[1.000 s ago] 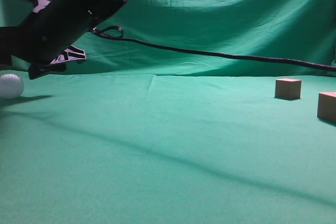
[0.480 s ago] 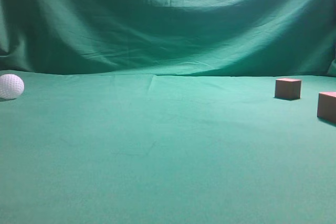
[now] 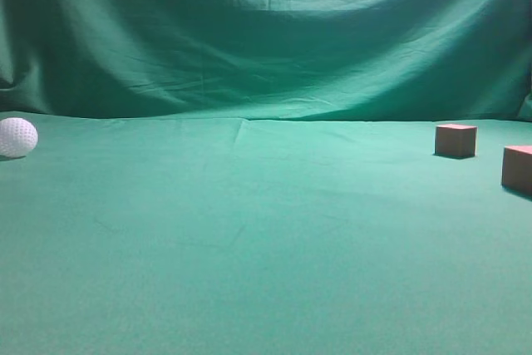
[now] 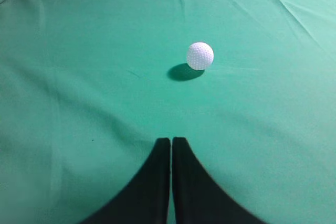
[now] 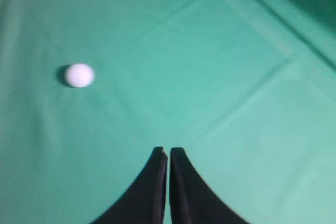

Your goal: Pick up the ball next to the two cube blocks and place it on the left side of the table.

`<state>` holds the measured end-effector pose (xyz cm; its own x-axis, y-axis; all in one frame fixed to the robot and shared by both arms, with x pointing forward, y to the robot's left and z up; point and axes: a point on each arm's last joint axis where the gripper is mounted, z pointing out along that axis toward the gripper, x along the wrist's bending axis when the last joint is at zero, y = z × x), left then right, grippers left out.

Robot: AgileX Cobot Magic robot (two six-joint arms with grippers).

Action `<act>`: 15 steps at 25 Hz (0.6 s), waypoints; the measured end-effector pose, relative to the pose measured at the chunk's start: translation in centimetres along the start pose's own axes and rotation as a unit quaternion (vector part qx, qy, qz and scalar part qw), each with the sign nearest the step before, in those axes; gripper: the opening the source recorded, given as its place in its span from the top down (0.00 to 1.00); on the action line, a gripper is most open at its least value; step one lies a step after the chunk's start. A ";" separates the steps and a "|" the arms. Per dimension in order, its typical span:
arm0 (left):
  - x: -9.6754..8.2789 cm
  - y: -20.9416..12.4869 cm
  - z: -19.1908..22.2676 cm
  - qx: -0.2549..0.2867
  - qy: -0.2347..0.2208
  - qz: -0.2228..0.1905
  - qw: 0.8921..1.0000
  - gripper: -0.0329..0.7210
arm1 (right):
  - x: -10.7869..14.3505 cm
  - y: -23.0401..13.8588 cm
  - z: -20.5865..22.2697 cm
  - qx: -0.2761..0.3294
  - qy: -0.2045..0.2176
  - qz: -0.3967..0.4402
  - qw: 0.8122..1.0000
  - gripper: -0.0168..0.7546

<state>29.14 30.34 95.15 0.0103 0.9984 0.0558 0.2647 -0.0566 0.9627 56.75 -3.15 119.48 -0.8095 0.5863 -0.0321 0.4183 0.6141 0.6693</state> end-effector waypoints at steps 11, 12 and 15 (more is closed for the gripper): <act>0.0 0.0 0.0 0.000 0.000 0.000 1.000 0.96 | 1.3 -3.0 -12.1 -0.042 -0.095 0.068 0.992 0.98; 0.0 0.0 0.0 0.000 0.000 0.000 1.000 0.96 | 1.6 -3.9 -12.5 -0.032 -0.093 0.073 0.992 0.98; 0.0 0.0 0.0 0.000 0.000 0.000 1.000 0.96 | 2.4 -7.1 -12.7 0.006 -0.087 0.086 0.993 0.98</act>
<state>29.14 30.34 95.15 0.0103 0.9984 0.0558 0.2647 -0.0566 0.9627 46.56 -12.81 124.02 -0.6432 0.7643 -0.0463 0.5497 0.5030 0.6669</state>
